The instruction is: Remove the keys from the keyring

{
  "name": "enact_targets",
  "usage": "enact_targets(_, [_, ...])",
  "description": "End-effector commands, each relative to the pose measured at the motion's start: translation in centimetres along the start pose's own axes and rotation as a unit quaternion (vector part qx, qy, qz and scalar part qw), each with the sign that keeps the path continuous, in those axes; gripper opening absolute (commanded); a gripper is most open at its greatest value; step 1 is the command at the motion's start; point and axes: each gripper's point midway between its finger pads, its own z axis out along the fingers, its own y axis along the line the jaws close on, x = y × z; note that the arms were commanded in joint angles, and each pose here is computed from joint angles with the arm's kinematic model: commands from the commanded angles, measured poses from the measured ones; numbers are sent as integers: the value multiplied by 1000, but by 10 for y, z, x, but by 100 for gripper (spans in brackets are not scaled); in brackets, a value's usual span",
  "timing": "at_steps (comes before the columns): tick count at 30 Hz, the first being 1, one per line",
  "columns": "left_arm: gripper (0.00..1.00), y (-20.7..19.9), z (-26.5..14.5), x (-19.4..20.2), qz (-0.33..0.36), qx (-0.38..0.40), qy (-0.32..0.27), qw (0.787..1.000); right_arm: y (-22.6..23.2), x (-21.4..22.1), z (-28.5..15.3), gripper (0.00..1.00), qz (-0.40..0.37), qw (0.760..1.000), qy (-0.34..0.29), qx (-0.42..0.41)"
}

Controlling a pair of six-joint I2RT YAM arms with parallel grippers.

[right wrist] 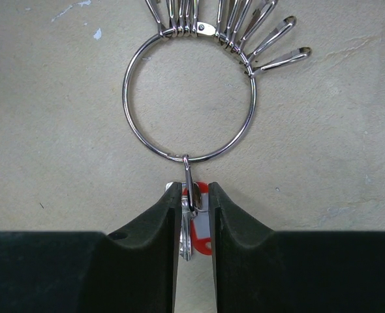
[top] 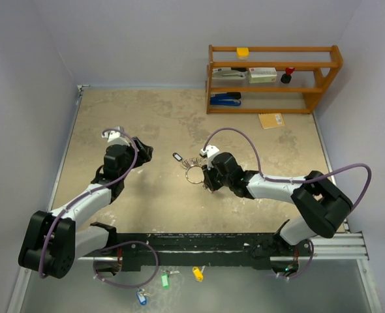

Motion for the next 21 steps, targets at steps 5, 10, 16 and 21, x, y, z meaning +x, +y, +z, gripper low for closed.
enact_targets(5, [66, -8, 1, -15, -6, 11, -31, 999, 7, -11, 2, 25, 1, 1000, -12, -8])
enact_targets(10, [66, -10, 1, -18, -5, 11, -33, 999, 5, -5, 6, 24, 2, 1000, -2, -3])
enact_targets(16, [66, -6, -1, -19, -3, 2, -35, 999, 3, 4, 10, 23, 4, 1000, 16, 2])
enact_targets(21, [66, -7, -2, -21, -3, 2, -39, 999, -3, 4, 9, 2, 5, 1000, 17, 21])
